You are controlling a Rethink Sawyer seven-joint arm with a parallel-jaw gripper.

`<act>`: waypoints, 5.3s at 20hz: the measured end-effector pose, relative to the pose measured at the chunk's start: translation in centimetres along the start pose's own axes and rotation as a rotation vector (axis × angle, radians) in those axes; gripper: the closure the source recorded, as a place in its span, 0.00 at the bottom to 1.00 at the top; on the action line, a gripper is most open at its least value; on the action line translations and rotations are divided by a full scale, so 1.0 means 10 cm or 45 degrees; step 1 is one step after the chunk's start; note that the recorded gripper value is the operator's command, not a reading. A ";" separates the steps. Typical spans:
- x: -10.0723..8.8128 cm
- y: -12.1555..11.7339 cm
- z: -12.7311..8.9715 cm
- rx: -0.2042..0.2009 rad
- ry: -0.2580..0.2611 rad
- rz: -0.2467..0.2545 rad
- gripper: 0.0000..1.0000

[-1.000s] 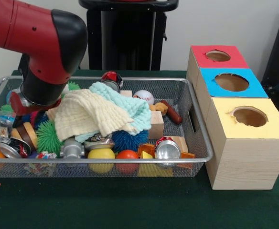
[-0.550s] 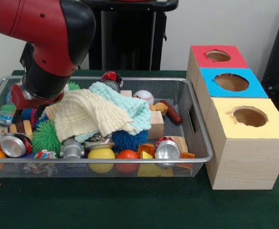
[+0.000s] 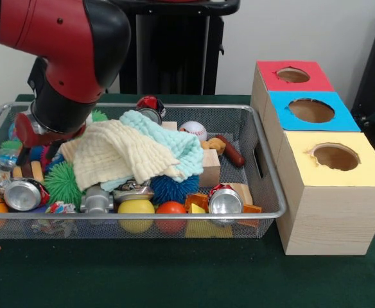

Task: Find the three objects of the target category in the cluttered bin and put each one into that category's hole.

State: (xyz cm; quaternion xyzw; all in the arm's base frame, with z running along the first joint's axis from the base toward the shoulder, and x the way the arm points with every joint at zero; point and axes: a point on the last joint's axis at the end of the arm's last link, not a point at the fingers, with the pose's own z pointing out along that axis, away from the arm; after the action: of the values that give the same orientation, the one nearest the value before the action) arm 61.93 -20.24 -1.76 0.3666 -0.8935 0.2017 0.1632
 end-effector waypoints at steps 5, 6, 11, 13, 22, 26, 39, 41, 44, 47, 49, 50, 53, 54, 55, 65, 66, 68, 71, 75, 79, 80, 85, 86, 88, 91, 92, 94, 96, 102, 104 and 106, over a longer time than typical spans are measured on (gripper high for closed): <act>0.06 -0.02 0.09 0.002 0.028 0.005 0.00; 0.08 -0.02 0.13 0.001 0.036 0.007 0.00; 0.11 0.03 0.29 -0.008 0.071 -0.002 0.00; 0.11 0.07 0.34 -0.011 0.083 -0.009 0.00; 0.03 0.21 0.35 0.054 0.162 -0.097 0.00; 0.02 0.22 0.29 0.079 0.183 -0.118 0.00; 0.21 0.12 0.11 0.171 0.280 -0.149 0.00; 0.28 0.08 0.08 0.181 0.295 -0.143 0.00; 0.39 0.02 0.09 0.187 0.317 -0.130 0.00; 0.44 0.00 0.12 0.184 0.318 -0.122 0.00; 0.48 -0.02 0.15 0.180 0.313 -0.114 0.00; 0.49 -0.03 0.16 0.179 0.312 -0.111 0.00; 0.59 -0.06 0.25 0.159 0.294 -0.084 0.00; 0.65 -0.07 0.31 0.139 0.276 -0.057 0.00; 0.66 -0.08 0.33 0.133 0.272 -0.048 0.00; 0.74 -0.09 0.48 0.072 0.172 0.048 0.00; 0.75 -0.09 0.47 0.073 0.163 0.050 0.00; 0.75 -0.08 0.46 0.073 0.147 0.054 0.00; 0.68 0.00 0.43 0.067 0.091 0.057 0.00; 0.60 0.08 0.40 0.064 0.044 0.053 0.00; 0.51 0.17 0.34 0.060 0.020 0.044 0.00; 0.48 0.19 0.33 0.059 0.016 0.041 0.00; 0.39 0.26 0.28 0.059 0.004 0.023 0.00; 0.38 0.27 0.28 0.060 0.004 0.020 0.00; 0.37 0.28 0.27 0.061 0.004 0.015 0.00; 0.34 0.30 0.27 0.062 0.004 0.008 0.00; 0.34 0.31 0.27 0.062 0.006 0.006 0.00; 0.34 0.34 0.28 0.065 0.016 -0.004 0.00; 0.33 0.34 0.29 0.067 0.020 -0.009 0.00; 0.31 0.37 0.31 0.086 0.047 -0.034 0.00; 0.29 0.37 0.31 0.092 0.053 -0.042 0.00; 0.29 0.38 0.32 0.096 0.058 -0.046 0.00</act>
State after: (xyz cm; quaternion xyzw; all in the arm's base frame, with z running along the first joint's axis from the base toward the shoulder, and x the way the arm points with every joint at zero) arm 56.78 -21.07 -4.20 0.3840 -0.8745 0.2405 0.1733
